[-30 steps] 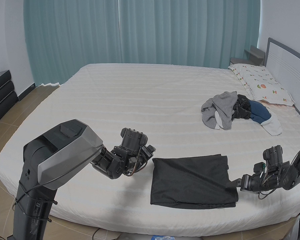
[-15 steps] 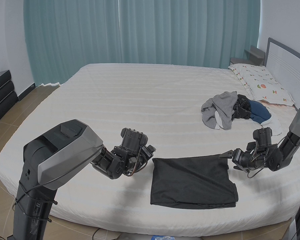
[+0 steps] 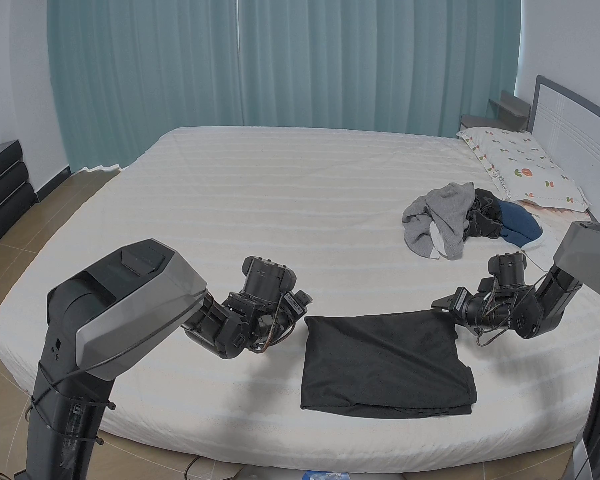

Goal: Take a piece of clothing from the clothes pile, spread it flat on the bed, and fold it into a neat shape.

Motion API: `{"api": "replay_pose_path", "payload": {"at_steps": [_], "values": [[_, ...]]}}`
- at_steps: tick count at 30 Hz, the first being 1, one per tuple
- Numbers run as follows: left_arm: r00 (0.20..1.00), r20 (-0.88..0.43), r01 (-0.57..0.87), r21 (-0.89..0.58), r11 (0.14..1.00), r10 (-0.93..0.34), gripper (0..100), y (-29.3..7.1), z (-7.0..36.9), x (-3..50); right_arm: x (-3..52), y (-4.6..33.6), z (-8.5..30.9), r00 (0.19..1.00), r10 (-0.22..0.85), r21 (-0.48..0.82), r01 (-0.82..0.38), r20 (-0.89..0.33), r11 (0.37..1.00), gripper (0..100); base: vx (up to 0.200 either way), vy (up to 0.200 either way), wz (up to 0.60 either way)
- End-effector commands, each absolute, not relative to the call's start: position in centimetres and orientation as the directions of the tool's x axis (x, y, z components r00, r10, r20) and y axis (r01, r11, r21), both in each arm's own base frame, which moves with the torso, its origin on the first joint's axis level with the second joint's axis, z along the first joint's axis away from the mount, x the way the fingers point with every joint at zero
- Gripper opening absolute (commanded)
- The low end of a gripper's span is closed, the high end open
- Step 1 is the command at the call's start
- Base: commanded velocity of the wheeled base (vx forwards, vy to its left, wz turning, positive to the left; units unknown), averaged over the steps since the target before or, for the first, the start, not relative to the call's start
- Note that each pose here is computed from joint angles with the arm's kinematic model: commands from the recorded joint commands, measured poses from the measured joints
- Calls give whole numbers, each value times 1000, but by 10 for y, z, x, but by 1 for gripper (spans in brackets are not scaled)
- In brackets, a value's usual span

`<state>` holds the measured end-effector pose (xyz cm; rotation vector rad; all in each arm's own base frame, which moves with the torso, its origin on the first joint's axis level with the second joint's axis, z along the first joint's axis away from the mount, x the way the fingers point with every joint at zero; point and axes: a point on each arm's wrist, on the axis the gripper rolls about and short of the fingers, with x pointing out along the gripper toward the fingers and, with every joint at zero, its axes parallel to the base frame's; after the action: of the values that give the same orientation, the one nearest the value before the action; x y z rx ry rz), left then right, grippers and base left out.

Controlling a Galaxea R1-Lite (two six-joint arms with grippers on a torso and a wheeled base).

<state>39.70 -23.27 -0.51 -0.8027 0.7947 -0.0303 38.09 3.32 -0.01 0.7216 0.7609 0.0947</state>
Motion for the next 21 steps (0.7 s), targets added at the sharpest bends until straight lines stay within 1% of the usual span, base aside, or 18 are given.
{"api": "replay_pose_path", "payload": {"at_steps": [1,6,11,21], "values": [[715,-627,-263,-652,711,-310,100,-233,-6,397,380,30,-1,732,322,628,182,-601,757,0,0,0,0],[715,-627,-262,-652,712,-310,100,-233,-6,397,381,26,0,740,313,629,186,-595,754,0,0,0,0],[714,-628,-263,-651,712,-310,100,-233,-7,397,385,17,4,758,298,646,206,-581,735,0,0,0,0],[713,-629,-263,-650,713,-310,100,-233,-6,396,391,6,3,772,276,650,222,-573,727,0,0,0,0]]}}
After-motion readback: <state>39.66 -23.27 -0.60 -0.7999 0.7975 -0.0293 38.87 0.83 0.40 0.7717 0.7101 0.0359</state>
